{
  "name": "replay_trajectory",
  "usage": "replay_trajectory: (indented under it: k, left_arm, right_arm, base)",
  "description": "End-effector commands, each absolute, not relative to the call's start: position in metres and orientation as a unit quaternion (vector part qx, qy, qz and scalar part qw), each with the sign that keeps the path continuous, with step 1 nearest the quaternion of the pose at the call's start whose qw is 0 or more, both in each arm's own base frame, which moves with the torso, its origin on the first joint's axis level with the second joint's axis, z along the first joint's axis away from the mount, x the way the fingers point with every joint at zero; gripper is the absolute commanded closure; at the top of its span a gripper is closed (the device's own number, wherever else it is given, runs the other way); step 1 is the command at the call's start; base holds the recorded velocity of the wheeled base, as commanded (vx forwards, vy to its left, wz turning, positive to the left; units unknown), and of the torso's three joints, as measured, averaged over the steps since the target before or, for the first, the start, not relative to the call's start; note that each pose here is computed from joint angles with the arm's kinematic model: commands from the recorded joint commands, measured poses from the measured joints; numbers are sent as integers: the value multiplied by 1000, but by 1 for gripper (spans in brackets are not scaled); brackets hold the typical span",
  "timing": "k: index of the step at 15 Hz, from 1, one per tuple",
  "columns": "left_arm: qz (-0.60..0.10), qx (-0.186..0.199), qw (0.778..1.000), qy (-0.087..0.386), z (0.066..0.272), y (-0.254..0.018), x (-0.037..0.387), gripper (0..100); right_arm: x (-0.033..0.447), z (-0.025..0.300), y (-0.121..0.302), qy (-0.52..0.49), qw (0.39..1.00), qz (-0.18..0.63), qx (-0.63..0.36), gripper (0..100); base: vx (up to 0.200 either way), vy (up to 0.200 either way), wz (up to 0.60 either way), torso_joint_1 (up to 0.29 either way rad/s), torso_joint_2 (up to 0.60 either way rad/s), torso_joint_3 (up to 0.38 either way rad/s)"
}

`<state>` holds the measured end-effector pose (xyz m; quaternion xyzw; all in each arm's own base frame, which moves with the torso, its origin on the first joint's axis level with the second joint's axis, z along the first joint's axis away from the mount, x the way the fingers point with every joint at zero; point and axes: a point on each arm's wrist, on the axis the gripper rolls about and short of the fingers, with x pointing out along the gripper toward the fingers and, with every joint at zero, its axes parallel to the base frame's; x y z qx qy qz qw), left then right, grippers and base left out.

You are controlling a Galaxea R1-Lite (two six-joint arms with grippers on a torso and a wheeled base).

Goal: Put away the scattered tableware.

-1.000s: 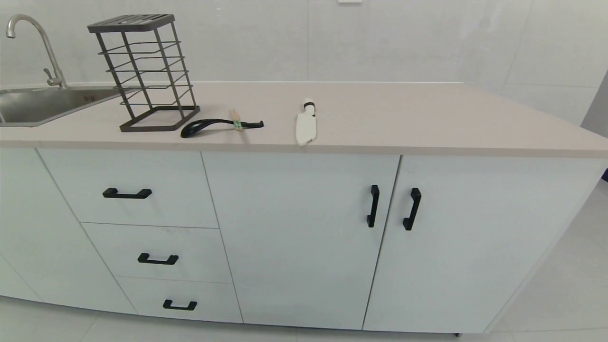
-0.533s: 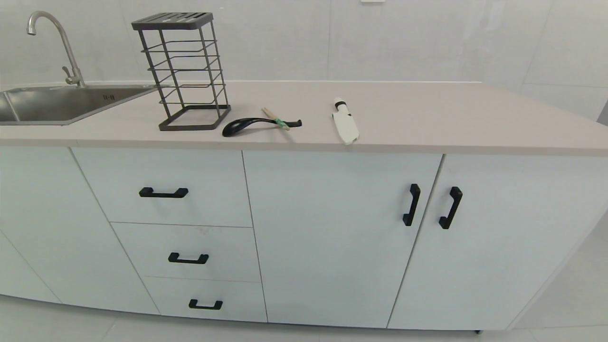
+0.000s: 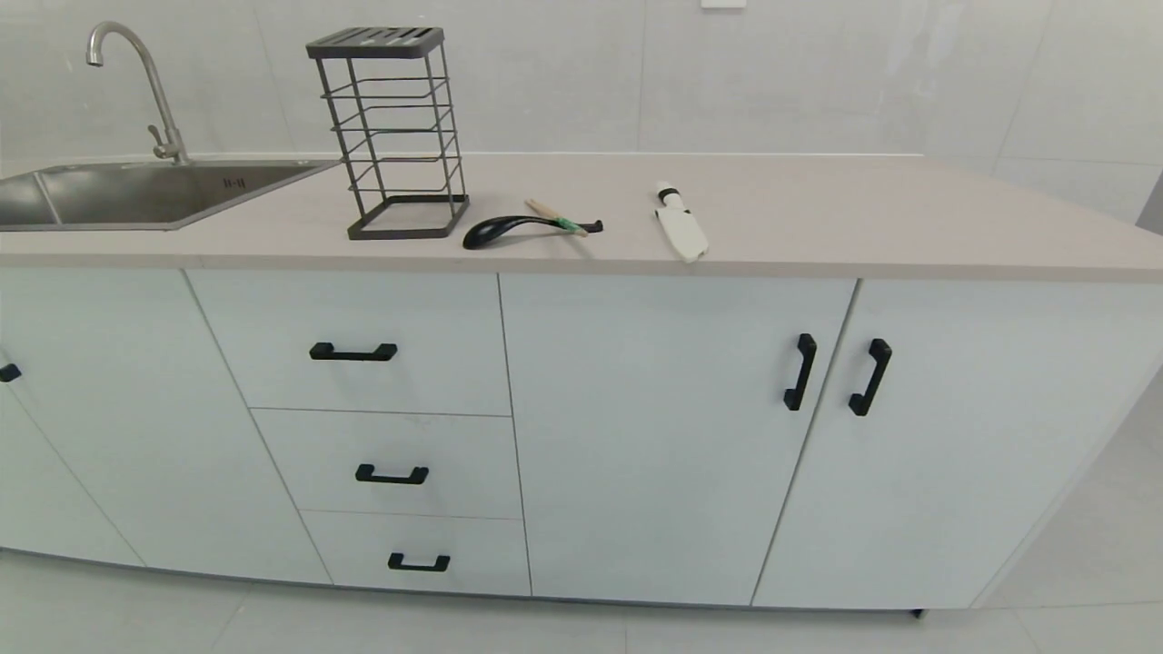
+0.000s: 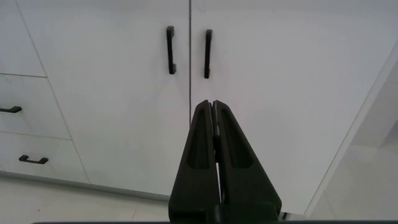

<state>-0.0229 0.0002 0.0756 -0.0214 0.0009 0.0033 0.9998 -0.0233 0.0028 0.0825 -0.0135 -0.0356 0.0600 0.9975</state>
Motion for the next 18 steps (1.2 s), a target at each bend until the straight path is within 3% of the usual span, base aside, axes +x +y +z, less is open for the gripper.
replay_trajectory:
  k: [1,5,10,14,18]
  left_arm:
    - [4,-21,1000,0,76,0,-23,0]
    - [4,-22,1000,0,76,0,-23,0]
    - [3,-18,1000,1,76,0,-23,0]
    - [4,-21,1000,0,76,0,-23,0]
    - [3,-18,1000,0,76,0,-23,0]
  right_arm:
    - [-23,83,3,-35,997,60,-14,100]
    - [-23,83,3,-35,997,60,-14,100]
    - [-23,83,3,-35,997,60,-12,100]
    - [-23,83,3,-35,998,60,-7,100]
    - [-23,83,3,-36,998,60,-7,100]
  base:
    - [200,200,0,7,-7,2]
    - [50,0,0,-3,-1,-1]
    - [200,0,0,2,1,2]
    - [0,0,0,0,0,0]
    - [0,150,0,-1,2,2]
